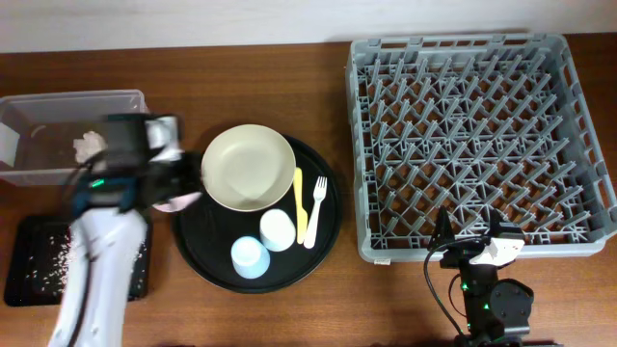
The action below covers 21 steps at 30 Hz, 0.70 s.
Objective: Sort waste into correct bins and load items into the dishwasher rack
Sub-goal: 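Place the empty pink bowl into the beige plate with the left gripper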
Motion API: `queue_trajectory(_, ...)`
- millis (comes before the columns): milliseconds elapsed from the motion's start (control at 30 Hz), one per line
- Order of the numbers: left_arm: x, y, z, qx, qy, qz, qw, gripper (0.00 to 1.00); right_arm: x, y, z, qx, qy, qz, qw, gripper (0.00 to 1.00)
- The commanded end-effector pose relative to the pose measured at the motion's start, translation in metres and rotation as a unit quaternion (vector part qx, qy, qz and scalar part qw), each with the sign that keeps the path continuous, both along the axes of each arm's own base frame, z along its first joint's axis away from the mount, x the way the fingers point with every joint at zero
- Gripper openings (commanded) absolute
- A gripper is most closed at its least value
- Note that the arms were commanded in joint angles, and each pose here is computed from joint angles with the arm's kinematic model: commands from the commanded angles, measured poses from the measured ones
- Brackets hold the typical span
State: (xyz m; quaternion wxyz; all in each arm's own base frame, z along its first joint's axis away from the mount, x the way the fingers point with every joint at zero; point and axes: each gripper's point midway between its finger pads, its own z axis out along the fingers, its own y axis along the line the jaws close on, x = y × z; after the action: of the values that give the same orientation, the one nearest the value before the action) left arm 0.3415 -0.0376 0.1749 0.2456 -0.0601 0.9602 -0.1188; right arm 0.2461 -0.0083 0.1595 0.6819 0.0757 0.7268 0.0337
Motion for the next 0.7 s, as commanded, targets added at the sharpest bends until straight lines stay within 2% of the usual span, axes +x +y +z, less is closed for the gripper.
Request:
queue_trajectory(0, 0.002, -0.02, -0.036, 0.049, 0.054, -0.021, 0.997, 0.01, 0.0, -0.004, -0.002, 0.002, 0.002, -0.012, 1.0, 0.98)
queue_trajectory(100, -0.002, -0.044, -0.076, 0.06, 0.112, -0.056, 0.99, 0.01, 0.0, -0.004, -0.002, 0.002, 0.002, -0.012, 1.0, 0.98)
queue_trajectory(200, -0.012, -0.039, -0.097, 0.093, 0.155, -0.044, 0.983, 0.01, 0.0, -0.004, -0.002, 0.002, 0.002, -0.012, 1.0, 0.98)
queue_trajectory(400, -0.028, -0.032, -0.099, 0.106, 0.187, -0.04, 0.976, 0.01, 0.0, -0.005, -0.003, 0.002, 0.002, -0.012, 1.0, 0.98)
queue_trajectory(533, -0.022, -0.036, -0.084, 0.102, 0.162, -0.041, 0.981, 0.01, 0.0, -0.004, -0.002, 0.002, 0.002, -0.012, 1.0, 0.98)
queue_trajectory(667, -0.008, -0.055, -0.029, 0.099, 0.095, -0.06, 0.989, 0.01, 0.0, -0.004, -0.002, 0.002, 0.002, -0.012, 1.0, 0.98)
